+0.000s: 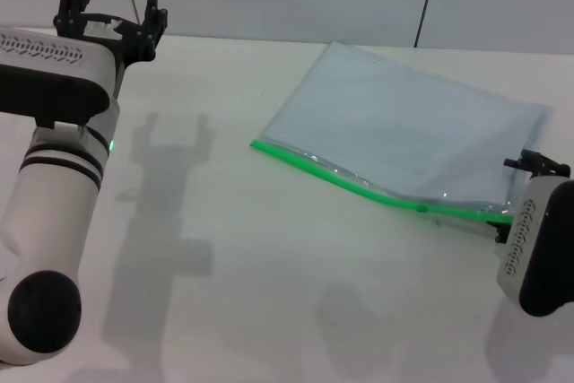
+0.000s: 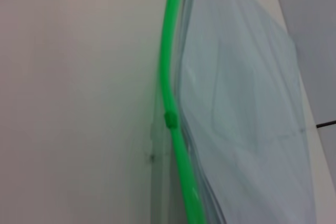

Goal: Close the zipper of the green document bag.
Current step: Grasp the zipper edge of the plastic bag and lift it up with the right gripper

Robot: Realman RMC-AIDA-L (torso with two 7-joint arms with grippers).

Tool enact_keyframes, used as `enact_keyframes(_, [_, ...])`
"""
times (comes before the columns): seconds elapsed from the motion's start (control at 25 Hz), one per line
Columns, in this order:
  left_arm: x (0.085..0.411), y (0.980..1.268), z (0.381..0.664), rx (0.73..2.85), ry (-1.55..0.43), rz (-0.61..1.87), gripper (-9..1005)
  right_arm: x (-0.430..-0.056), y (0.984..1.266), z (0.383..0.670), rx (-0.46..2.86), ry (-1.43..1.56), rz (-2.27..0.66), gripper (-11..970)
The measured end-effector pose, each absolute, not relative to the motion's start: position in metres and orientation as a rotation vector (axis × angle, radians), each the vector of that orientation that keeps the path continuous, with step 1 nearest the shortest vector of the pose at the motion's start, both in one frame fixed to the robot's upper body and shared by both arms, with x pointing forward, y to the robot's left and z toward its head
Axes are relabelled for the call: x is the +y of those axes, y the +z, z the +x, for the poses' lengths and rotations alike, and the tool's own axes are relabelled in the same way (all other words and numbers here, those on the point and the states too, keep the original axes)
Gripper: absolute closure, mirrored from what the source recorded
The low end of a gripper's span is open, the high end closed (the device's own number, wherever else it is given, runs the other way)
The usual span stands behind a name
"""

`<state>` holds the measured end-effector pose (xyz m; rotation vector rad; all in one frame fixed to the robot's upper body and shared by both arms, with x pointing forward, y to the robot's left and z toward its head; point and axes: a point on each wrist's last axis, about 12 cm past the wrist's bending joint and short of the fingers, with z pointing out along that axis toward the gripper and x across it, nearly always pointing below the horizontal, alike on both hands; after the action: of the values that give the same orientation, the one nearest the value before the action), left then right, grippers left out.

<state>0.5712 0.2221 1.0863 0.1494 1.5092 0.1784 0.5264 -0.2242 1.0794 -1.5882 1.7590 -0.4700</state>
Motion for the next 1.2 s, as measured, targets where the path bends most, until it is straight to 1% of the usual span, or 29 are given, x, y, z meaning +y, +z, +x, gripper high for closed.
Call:
enact_keyframes(0.36, [0.219, 1.089, 0.572, 1.499, 0.167, 0.152, 181, -0.22, 1.088, 0.538, 1.745, -0.474, -1.562, 128])
enact_keyframes(0.6, [0.215, 1.09, 0.572, 1.496, 0.157, 0.16, 181, -0.217, 1.085, 0.545, 1.752, -0.468, -1.573, 129])
enact_keyframes(0.68, [0.213, 1.091, 0.573, 1.493, 0.15, 0.163, 181, -0.217, 1.084, 0.546, 1.754, -0.467, -1.584, 191])
enact_keyframes(0.92, [0.21, 1.092, 0.573, 1.491, 0.143, 0.17, 180, -0.213, 1.084, 0.55, 1.748, -0.466, -1.601, 305])
enact_keyframes(1.2, [0.208, 1.093, 0.573, 1.49, 0.137, 0.173, 180, -0.208, 1.086, 0.554, 1.73, -0.466, -1.613, 397])
